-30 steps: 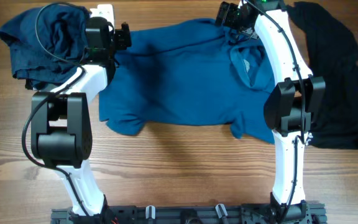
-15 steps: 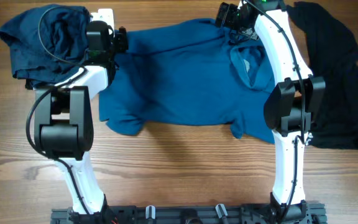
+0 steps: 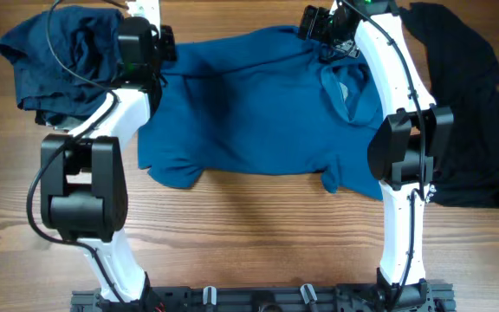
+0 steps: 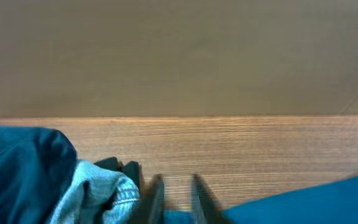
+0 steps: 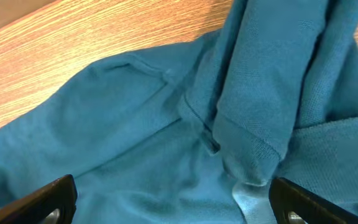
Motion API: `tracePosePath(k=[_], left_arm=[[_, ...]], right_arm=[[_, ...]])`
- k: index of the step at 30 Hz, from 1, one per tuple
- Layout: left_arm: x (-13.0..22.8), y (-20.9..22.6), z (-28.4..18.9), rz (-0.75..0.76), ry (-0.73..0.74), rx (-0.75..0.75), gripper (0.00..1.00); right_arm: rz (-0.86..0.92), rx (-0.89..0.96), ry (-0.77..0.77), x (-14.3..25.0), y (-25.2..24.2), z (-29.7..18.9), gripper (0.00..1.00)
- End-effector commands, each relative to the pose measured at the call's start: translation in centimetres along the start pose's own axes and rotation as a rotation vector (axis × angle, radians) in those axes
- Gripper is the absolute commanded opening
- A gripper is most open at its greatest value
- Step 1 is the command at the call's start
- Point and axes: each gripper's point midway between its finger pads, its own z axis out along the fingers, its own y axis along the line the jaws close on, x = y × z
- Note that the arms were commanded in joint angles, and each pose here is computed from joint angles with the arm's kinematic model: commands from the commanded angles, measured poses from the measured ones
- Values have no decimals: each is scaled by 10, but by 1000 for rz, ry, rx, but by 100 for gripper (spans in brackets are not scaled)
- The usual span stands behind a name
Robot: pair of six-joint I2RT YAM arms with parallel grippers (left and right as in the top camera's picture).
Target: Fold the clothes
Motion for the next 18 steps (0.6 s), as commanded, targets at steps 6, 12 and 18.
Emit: tracePosePath(k=[6,12,18], left_arm=[[-57,-5,-7,49,219,61,42],[-8,-10,26,52,355,79,33],[36,-13,36,57,461,90,40]], right_arm=[[-7,-33,31,8,7,7,100],[-33,-41,38,10,8,7,100],[-33,-42,37,9,8,7,99]])
